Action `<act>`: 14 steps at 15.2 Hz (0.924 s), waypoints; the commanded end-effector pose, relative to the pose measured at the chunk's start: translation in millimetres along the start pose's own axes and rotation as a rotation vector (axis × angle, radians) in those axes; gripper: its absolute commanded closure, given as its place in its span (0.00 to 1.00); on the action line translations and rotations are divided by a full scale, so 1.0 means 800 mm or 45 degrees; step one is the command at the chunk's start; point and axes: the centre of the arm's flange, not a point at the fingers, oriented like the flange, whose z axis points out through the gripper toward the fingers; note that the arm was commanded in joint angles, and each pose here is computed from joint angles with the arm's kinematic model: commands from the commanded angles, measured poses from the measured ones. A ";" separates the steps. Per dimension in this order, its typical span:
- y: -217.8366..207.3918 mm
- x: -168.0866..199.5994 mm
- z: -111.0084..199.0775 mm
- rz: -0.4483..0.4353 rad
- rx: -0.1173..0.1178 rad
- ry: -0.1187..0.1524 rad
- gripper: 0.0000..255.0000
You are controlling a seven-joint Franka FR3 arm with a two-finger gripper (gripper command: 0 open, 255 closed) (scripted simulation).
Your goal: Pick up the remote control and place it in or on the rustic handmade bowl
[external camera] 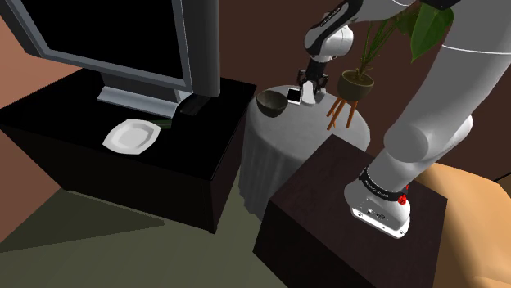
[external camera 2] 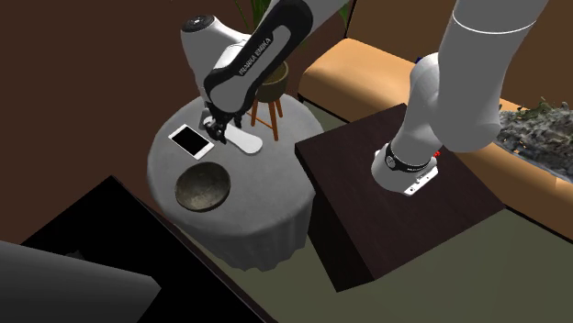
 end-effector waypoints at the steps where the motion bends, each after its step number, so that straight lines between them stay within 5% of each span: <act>1: 0.000 0.000 -0.014 0.000 0.000 0.000 1.00; 14: -0.203 -0.004 -0.024 0.000 0.000 0.000 1.00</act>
